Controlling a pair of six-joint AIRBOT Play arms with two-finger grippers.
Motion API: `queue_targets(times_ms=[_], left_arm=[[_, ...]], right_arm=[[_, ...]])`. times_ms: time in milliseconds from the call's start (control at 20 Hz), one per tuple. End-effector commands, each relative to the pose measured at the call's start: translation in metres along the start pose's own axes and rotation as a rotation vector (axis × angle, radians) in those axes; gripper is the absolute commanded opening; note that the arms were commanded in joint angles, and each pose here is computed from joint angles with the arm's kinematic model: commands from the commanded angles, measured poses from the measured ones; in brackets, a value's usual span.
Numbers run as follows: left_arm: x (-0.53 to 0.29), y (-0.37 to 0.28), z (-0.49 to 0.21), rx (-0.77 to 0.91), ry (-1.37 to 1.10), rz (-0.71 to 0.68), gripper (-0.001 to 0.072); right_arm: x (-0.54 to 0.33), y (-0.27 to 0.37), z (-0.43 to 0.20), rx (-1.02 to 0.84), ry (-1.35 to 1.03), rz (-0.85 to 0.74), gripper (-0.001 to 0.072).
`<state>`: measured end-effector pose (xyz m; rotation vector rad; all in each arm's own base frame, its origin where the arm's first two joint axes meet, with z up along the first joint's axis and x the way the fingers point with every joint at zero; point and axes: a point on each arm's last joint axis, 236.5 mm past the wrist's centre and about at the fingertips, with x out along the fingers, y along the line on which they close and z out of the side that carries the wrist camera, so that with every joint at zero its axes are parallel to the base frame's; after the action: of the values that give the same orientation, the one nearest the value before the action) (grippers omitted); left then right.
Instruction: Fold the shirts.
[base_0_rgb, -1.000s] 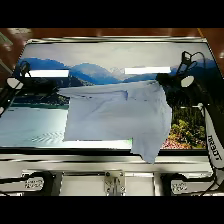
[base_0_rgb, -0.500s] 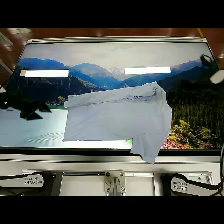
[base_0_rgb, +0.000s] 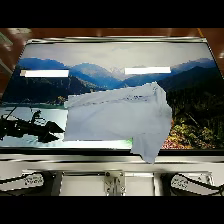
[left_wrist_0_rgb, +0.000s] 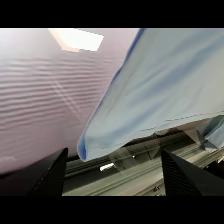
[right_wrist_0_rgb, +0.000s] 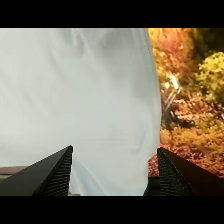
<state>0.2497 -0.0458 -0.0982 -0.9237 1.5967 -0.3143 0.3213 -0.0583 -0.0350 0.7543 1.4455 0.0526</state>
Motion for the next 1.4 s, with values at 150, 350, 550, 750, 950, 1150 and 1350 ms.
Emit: queue_targets(times_ms=[150,350,550,750,950,1150,1350], left_arm=[[0.011,0.002,-0.001,0.0,-0.033,-0.029,0.0659],[0.018,-0.002,-0.006,0.025,-0.003,-0.018,0.0657],[0.043,-0.006,-0.015,0.057,0.069,0.007,0.0657],[0.056,-0.013,-0.006,0.026,0.043,-0.01,0.0101],[0.053,-0.018,-0.014,0.062,0.072,-0.031,0.0041],[0.05,-0.022,-0.012,0.084,0.055,-0.031,0.0041],[0.043,-0.028,-0.01,0.114,0.026,-0.029,0.0041]], right_arm=[[0.006,0.004,-0.001,0.024,-0.006,0.042,0.0638],[0.006,0.003,-0.001,0.023,-0.01,0.038,0.0637],[0.006,0.003,-0.001,0.024,-0.007,0.039,0.0637],[0.006,-0.002,-0.009,0.015,0.025,0.017,0.0638],[0.015,-0.029,-0.034,0.006,0.118,-0.083,0.0638],[0.047,-0.036,-0.065,0.03,0.179,-0.046,0.0637],[0.076,-0.027,-0.07,0.096,0.126,0.044,0.0636]])
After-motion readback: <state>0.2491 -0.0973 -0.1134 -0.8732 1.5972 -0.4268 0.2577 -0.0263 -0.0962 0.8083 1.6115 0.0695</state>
